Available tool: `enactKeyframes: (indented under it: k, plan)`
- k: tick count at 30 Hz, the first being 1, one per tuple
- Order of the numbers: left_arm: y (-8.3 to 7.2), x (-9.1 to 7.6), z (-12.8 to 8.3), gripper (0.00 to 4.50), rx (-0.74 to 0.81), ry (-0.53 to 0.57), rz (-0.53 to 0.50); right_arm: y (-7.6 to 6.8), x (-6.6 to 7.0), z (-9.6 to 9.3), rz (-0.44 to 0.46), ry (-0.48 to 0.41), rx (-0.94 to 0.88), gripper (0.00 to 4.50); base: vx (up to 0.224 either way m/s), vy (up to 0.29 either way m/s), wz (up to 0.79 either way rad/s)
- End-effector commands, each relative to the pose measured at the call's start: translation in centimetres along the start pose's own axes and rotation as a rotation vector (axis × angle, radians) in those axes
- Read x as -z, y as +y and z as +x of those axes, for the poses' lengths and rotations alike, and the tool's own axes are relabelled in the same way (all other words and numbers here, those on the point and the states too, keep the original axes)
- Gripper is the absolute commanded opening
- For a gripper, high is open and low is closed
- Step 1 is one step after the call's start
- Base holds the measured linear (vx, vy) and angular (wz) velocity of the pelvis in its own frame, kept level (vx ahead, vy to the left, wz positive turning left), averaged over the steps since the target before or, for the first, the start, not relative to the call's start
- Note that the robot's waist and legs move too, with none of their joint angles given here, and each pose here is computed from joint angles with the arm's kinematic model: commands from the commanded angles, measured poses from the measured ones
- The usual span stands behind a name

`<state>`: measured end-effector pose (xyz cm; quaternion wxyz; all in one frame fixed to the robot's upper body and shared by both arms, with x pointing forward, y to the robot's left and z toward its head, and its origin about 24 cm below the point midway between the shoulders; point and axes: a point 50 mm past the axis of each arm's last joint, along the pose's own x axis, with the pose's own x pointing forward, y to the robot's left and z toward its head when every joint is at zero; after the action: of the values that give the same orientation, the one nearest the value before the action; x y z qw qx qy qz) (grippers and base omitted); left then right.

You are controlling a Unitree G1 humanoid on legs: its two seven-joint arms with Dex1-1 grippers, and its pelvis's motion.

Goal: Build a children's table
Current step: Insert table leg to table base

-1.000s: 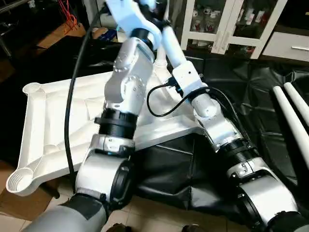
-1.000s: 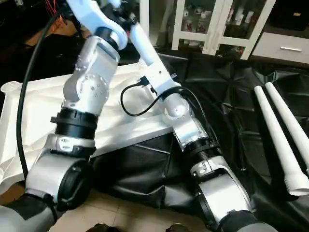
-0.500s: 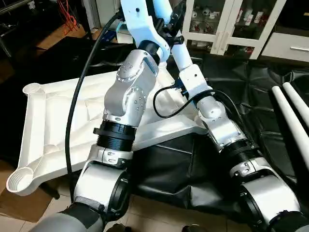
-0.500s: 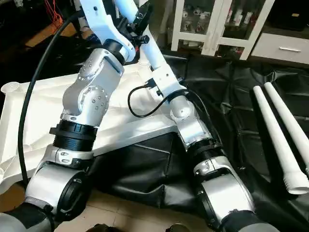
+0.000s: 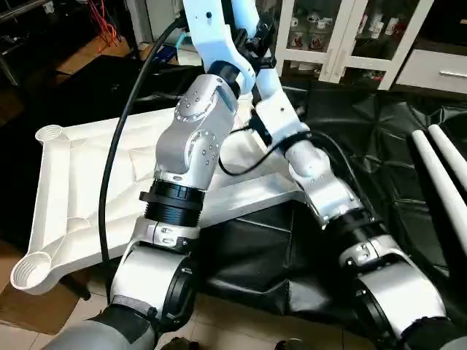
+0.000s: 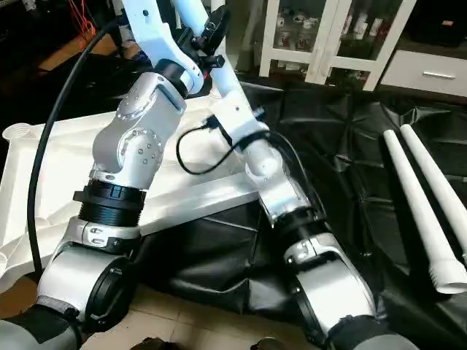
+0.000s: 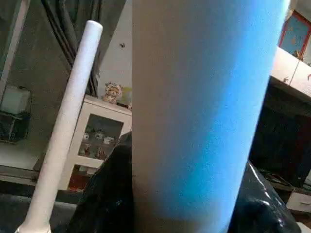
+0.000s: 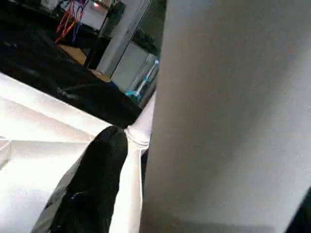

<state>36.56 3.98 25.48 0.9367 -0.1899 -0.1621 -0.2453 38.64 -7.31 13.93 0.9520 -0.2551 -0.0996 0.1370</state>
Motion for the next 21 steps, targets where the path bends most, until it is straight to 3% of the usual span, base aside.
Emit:
enactKeyframes:
  k: [1,5,11,12,16,18,21]
  plan:
    - [-0.7,-0.5,0.4,1.67,0.020,-0.015,0.010,-0.2,-1.0,0.3,-0.001,-0.030,0.006,3.09,0.000,0.000,0.00]
    - [-0.8,-0.7,0.4,1.67,0.031,-0.022,0.011,-0.2,-0.3,0.2,0.049,0.008,-0.004,2.74,0.000,0.000,0.00]
    - [-1.1,-0.5,0.4,1.67,0.043,-0.019,0.010,-0.5,-0.1,0.2,0.056,0.015,-0.004,2.24,0.000,0.000,0.00]
    - [-1.0,-0.6,0.4,2.23,0.029,-0.027,0.024,-0.5,0.0,0.2,0.061,0.018,-0.003,1.98,0.000,0.000,0.00]
    - [-1.0,-0.7,0.3,2.43,0.065,-0.015,-0.012,-0.5,0.2,0.2,0.104,0.032,0.000,1.85,0.000,0.000,0.00]
    - [-1.0,-0.4,0.2,2.80,0.079,0.010,-0.041,-0.6,0.4,0.2,0.142,0.045,0.004,1.81,0.000,0.000,0.00]
    - [-1.0,-0.3,0.0,2.83,0.097,0.020,-0.046,-1.0,0.7,0.1,0.197,0.061,0.014,1.80,0.000,0.000,0.00]
